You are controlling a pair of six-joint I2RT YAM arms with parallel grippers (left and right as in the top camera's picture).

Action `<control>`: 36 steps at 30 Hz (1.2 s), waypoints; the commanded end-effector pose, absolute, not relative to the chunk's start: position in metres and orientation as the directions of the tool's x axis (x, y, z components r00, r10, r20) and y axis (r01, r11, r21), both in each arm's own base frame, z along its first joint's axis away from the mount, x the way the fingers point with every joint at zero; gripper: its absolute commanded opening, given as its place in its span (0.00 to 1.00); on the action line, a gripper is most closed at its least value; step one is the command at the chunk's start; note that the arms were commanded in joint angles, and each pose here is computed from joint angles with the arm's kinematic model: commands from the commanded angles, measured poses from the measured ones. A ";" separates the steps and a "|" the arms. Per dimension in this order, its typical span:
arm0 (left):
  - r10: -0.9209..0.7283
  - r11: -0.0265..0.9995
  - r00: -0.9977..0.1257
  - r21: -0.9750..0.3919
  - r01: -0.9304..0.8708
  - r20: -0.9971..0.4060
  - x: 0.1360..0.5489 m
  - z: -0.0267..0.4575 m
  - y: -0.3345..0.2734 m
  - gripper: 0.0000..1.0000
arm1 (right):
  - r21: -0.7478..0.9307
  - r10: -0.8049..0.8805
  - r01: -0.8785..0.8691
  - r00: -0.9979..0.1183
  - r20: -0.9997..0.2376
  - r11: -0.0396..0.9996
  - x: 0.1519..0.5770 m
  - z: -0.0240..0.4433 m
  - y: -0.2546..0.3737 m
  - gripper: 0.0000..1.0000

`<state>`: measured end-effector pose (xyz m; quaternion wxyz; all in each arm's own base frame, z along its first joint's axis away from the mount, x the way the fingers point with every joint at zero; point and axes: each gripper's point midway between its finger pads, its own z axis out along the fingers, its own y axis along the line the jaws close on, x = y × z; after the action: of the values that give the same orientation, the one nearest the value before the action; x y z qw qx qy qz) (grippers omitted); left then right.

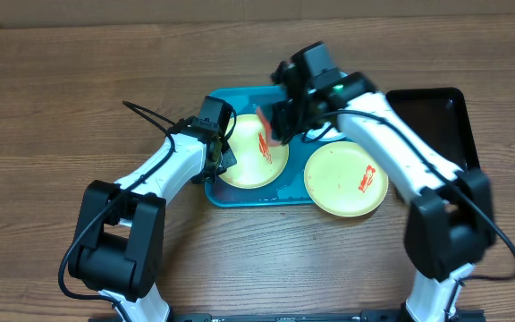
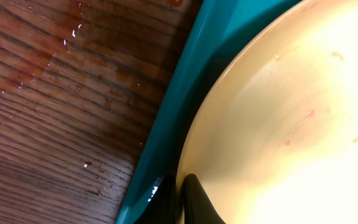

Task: Clean dirty plates on tray and stack at the side
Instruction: 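Scrub the left yellow plate with the sponge while left gripper holds it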

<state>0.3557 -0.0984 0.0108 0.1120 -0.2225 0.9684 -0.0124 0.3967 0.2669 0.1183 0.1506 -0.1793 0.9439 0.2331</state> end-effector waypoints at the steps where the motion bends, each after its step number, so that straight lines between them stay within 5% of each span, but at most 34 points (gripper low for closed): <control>1: -0.418 0.907 -0.888 -0.037 -0.419 -0.193 0.350 0.002 -0.093 0.04 | 0.357 -0.263 -0.355 -0.923 -0.282 0.864 0.390 0.077 0.274 0.04; 17: -0.399 0.917 -0.898 -0.050 -0.397 -0.185 0.350 0.002 -0.096 0.04 | 0.199 -0.278 -0.329 -0.929 -0.243 0.923 0.396 0.011 0.276 0.04; 28: -0.383 0.924 -0.907 -0.070 -0.376 -0.174 0.350 0.002 -0.100 0.04 | 0.485 -0.305 -0.351 -0.936 -0.175 0.801 0.366 0.016 0.328 0.04; 36: -0.378 0.926 -0.910 -0.068 -0.371 -0.173 0.350 0.002 -0.099 0.04 | 0.384 -0.203 -0.257 -0.963 -0.177 0.887 0.380 0.008 0.312 0.04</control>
<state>0.3560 -0.0984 0.0106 0.1090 -0.2091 0.9717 -0.0172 0.3731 0.3227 0.0197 0.0667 -0.1620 0.9561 0.2350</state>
